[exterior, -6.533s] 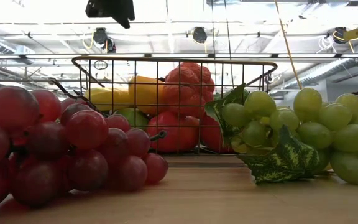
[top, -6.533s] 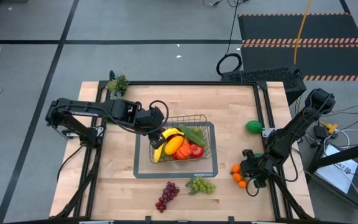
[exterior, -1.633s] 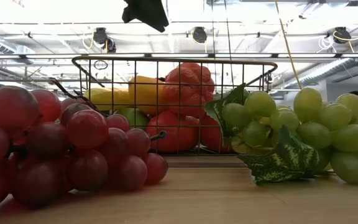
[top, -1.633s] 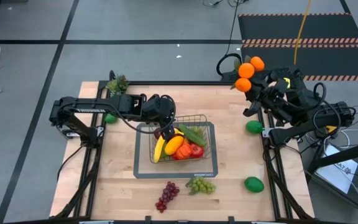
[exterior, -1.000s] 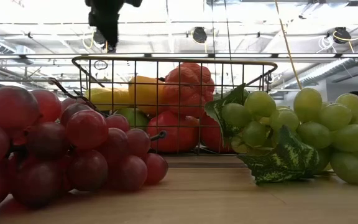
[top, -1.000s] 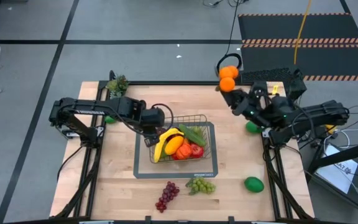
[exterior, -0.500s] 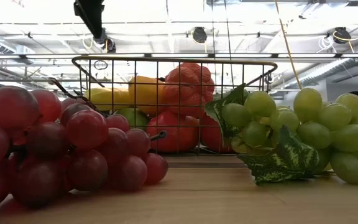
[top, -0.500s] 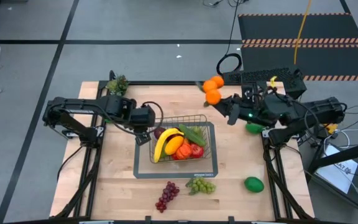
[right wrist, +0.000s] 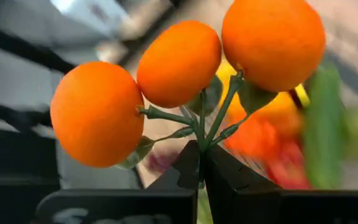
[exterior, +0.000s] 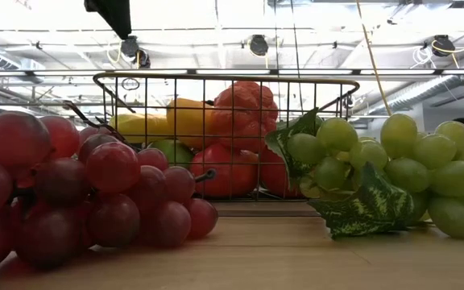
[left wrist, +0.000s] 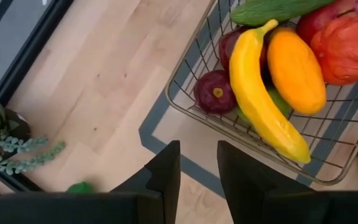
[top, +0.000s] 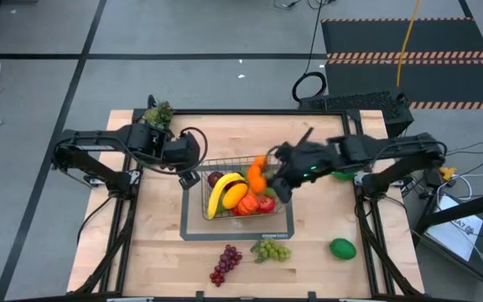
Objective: Build produce basket
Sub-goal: Put the tangerines into the gold wire basket
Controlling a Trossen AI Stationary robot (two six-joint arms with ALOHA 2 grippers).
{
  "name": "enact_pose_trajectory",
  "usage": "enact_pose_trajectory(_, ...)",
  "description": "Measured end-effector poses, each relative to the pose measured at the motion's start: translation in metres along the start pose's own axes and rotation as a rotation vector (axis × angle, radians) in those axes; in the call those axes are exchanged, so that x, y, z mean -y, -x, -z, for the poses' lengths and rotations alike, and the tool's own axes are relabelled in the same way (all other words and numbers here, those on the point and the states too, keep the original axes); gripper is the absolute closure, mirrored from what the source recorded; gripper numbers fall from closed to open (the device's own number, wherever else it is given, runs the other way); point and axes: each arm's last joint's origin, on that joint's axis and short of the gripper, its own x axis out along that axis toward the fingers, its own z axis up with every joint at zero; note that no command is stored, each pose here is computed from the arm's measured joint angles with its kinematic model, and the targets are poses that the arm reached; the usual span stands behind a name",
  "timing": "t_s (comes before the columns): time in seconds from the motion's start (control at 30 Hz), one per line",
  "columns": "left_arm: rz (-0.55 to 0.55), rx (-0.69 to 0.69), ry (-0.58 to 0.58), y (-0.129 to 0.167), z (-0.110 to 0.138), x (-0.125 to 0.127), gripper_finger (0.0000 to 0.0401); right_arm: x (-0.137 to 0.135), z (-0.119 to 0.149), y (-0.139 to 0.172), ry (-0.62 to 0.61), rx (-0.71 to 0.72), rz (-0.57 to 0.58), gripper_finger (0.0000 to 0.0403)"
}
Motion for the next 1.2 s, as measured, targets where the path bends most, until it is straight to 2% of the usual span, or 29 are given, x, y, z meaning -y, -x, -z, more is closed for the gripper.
enact_pose_trajectory(0.13, 0.01, 0.005, 0.006, 0.002, 0.002, 0.003, 0.0293, 0.016, 0.008, -0.015, -0.018, -0.16, 0.153, 0.0399)
enact_pose_trajectory(0.23, 0.018, 0.009, 0.011, 0.002, 0.003, 0.006, 0.0293, 0.025, 0.011, -0.024, -0.019, -0.245, 0.217, 0.0398)
enact_pose_trajectory(0.47, 0.013, 0.019, 0.017, 0.004, 0.006, 0.01, 0.0293, 0.044, 0.019, -0.044, -0.05, -0.332, 0.209, 0.038)
enact_pose_trajectory(0.77, 0.008, 0.024, 0.048, 0.004, 0.006, 0.01, 0.0293, 0.057, 0.03, -0.058, -0.08, -0.36, 0.245, 0.0347)
enact_pose_trajectory(1.0, -0.004, 0.034, 0.047, 0.004, 0.006, 0.01, 0.0293, 0.054, 0.028, -0.057, -0.058, -0.331, 0.201, 0.0331)
enact_pose_trajectory(1.2, -0.02, 0.047, 0.052, 0.004, 0.005, 0.009, 0.0293, 0.046, 0.03, -0.057, -0.03, -0.419, 0.05, 0.033)
